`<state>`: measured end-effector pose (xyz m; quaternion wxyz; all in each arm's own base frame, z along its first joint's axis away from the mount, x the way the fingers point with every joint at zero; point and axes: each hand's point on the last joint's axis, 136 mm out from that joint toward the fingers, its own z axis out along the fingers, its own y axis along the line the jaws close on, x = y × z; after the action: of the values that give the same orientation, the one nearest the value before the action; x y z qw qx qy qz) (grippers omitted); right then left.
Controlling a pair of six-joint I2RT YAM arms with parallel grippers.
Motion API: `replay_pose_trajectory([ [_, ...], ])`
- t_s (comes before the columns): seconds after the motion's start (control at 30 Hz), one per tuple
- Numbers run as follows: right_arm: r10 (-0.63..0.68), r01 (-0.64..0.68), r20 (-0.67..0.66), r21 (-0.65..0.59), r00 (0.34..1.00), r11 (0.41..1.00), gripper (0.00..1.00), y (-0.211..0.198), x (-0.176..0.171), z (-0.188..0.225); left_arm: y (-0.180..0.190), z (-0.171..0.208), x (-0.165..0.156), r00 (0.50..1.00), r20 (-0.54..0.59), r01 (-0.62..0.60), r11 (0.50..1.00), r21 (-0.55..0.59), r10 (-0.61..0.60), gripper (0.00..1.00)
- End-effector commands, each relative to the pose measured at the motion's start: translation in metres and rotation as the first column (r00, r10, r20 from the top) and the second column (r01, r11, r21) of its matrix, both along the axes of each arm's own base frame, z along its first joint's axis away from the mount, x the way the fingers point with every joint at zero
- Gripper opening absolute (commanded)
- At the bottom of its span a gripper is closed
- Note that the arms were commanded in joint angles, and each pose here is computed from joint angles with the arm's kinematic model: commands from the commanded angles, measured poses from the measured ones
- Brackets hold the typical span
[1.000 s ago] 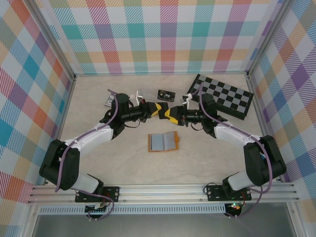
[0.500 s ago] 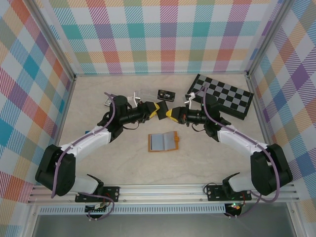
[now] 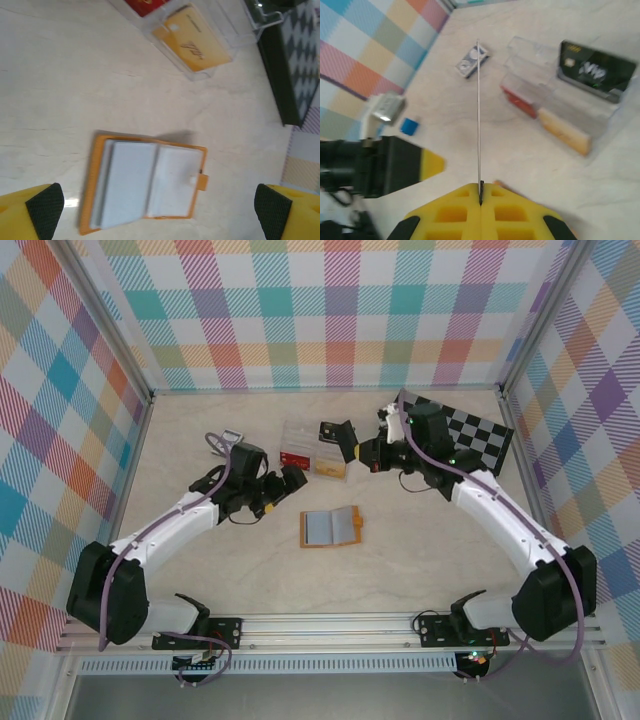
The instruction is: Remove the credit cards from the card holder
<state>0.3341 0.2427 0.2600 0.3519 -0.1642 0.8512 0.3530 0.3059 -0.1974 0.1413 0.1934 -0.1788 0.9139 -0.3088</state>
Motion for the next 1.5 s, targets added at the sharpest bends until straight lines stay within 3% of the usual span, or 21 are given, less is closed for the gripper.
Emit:
replay_pose_trajectory([
  [0.0, 0.148, -0.110, 0.133, -0.257, 0.980, 0.960, 0.00, -0.006, 0.018, -0.013, 0.030, -0.002, -0.005, 1.000, 0.024, -0.018, 0.990, 0.137, 0.015, 1.00],
  [0.2, 0.389, -0.246, 0.232, -0.473, 0.892, 0.846, 0.00, 0.009, 0.057, -0.010, 0.062, -0.001, 0.001, 0.999, 0.045, -0.036, 0.951, 0.308, 0.023, 1.00],
  [0.37, 0.578, -0.353, 0.270, -0.575, 0.770, 0.738, 0.00, 0.023, 0.074, -0.022, 0.091, 0.002, 0.012, 0.998, 0.048, -0.056, 0.916, 0.397, 0.040, 1.00],
  [0.6, 0.670, -0.419, 0.254, -0.614, 0.697, 0.669, 0.00, 0.025, 0.104, -0.038, 0.115, 0.004, 0.023, 0.995, 0.084, -0.090, 0.888, 0.451, 0.059, 1.00],
  [0.77, 0.722, -0.464, 0.222, -0.636, 0.656, 0.617, 0.00, 0.025, 0.112, -0.053, 0.117, 0.007, 0.034, 0.993, 0.117, -0.055, 0.898, 0.436, 0.004, 1.00],
  [1.03, 0.744, -0.507, 0.173, -0.632, 0.645, 0.586, 0.00, 0.024, 0.125, -0.069, 0.116, 0.011, 0.036, 0.994, 0.105, -0.053, 0.932, 0.359, 0.016, 1.00],
  [1.47, 0.721, -0.517, 0.074, -0.646, 0.689, 0.561, 0.00, 0.018, 0.139, -0.108, 0.116, 0.006, 0.035, 0.996, 0.087, -0.047, 0.937, 0.345, 0.018, 1.00],
])
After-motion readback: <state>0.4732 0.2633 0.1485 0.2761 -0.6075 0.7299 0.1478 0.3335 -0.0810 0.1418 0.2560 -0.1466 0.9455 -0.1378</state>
